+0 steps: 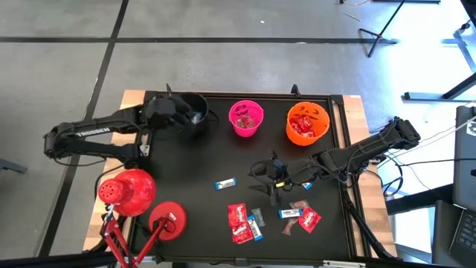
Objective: Organize candy in baskets
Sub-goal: Put the white chocolate bar into the black bucket
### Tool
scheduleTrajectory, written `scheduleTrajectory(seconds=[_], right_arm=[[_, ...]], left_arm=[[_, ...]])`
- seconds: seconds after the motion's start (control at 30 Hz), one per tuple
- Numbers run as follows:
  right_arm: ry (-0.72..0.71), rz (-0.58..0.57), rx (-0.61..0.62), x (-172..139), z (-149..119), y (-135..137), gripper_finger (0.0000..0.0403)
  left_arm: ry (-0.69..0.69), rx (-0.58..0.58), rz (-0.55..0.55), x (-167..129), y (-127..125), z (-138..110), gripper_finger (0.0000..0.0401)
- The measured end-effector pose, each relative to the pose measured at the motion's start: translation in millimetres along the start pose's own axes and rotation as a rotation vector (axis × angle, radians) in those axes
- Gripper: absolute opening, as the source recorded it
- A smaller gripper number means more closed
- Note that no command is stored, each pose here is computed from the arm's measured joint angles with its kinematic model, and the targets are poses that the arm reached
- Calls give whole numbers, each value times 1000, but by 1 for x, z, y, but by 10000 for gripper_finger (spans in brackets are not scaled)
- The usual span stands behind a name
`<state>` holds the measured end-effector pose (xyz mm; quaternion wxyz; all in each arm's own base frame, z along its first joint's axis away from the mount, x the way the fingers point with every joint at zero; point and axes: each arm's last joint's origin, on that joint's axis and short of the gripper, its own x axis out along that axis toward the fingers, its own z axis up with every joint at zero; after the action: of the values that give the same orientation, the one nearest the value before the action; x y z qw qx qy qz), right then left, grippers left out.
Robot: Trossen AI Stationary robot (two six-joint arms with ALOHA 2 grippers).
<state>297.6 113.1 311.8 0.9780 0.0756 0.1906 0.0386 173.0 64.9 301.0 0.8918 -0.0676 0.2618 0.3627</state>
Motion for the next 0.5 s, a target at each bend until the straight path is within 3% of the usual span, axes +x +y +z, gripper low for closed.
scheduleTrajectory(seconds=[0.3, 0.5], right_arm=[[-10, -34, 0, 0, 0, -1, 193], [-18, -49, 0, 0, 1, -1, 193]], left_arm=[[-164, 163, -259, -46, -33, 34, 182], [-193, 303, -368, -62, -60, 32, 181]])
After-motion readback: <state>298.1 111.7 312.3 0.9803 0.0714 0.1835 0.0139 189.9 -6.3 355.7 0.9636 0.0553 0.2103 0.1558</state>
